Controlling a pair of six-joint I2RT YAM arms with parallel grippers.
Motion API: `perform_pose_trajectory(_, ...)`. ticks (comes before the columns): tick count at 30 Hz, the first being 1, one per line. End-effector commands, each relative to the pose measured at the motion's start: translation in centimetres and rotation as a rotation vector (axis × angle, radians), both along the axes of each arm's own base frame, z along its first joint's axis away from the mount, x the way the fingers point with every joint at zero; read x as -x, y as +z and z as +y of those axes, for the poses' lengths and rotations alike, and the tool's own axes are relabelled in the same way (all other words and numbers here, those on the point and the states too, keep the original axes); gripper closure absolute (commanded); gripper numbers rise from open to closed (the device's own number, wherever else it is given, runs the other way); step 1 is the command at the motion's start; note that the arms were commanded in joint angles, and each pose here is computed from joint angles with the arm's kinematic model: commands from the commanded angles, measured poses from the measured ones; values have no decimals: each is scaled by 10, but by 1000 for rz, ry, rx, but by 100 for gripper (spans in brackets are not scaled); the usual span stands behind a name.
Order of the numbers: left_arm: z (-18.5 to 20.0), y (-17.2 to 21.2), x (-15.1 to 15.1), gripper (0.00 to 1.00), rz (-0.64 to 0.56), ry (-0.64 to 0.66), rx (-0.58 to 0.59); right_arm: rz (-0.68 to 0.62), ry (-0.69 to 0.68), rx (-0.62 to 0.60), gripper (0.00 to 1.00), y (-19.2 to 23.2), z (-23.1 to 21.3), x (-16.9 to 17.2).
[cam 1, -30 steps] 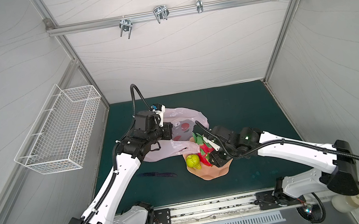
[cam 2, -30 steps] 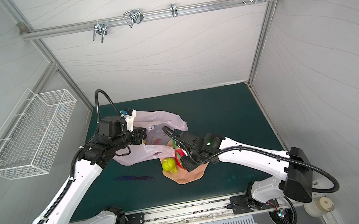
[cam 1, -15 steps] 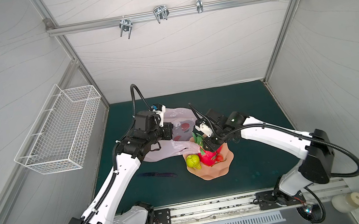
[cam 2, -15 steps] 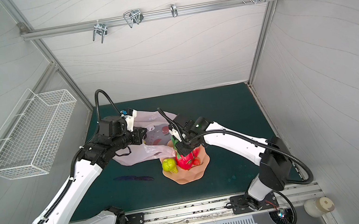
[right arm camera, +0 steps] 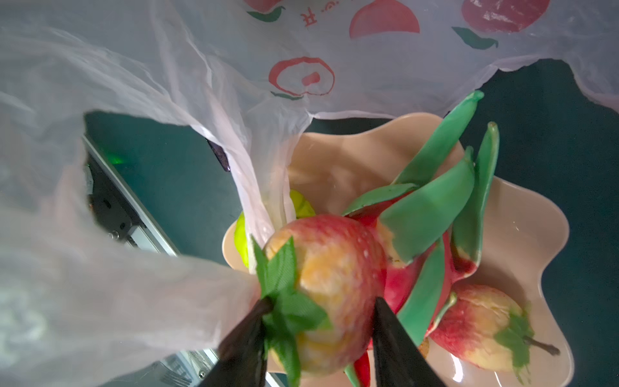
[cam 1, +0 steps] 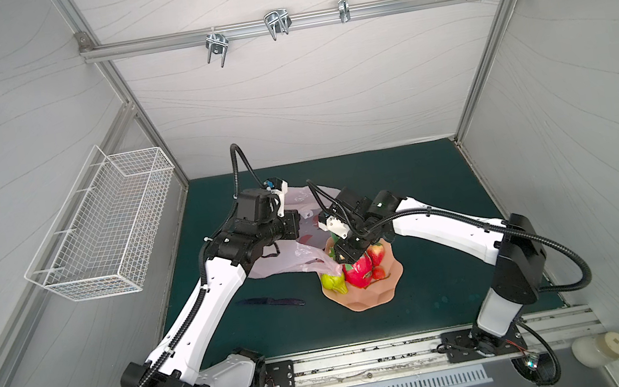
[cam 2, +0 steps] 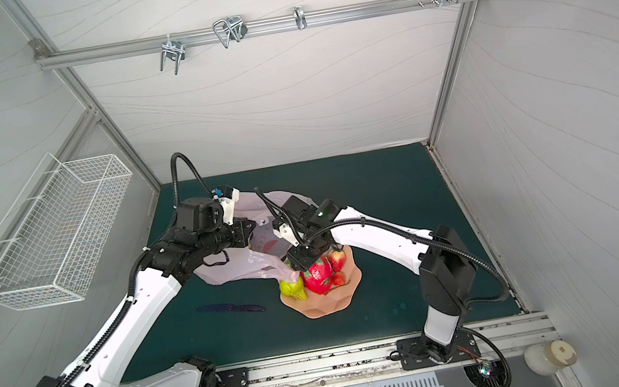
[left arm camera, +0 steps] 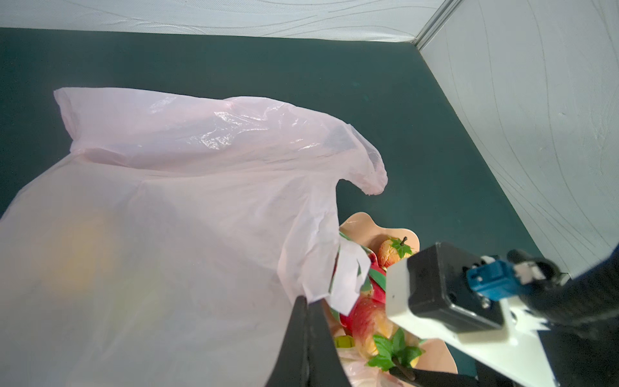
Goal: Place the fruits into the plastic bag
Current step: 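Carry the red-yellow fruit with the right gripper into the bag mouth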
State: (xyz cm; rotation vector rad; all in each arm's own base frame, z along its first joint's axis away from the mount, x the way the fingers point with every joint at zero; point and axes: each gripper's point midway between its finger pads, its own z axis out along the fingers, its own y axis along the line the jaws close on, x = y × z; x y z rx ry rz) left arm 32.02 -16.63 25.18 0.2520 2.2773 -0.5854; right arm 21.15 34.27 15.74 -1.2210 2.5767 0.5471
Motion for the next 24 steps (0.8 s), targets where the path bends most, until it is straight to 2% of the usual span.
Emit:
perform_pose_trajectory(1, -6, 30, -11, 100, -78, -7, 42, 39, 42, 7, 76, -5, 6, 7)
perform_pose_trajectory(13, -8, 33, -14, 100, -88, -16, 48, 64, 62, -7, 78, -6, 23, -8)
perform_pose_trajectory(24, -8, 32, -14, 100, -88, -19, 46, 121, 47, -68, 78, 4, 34, -16)
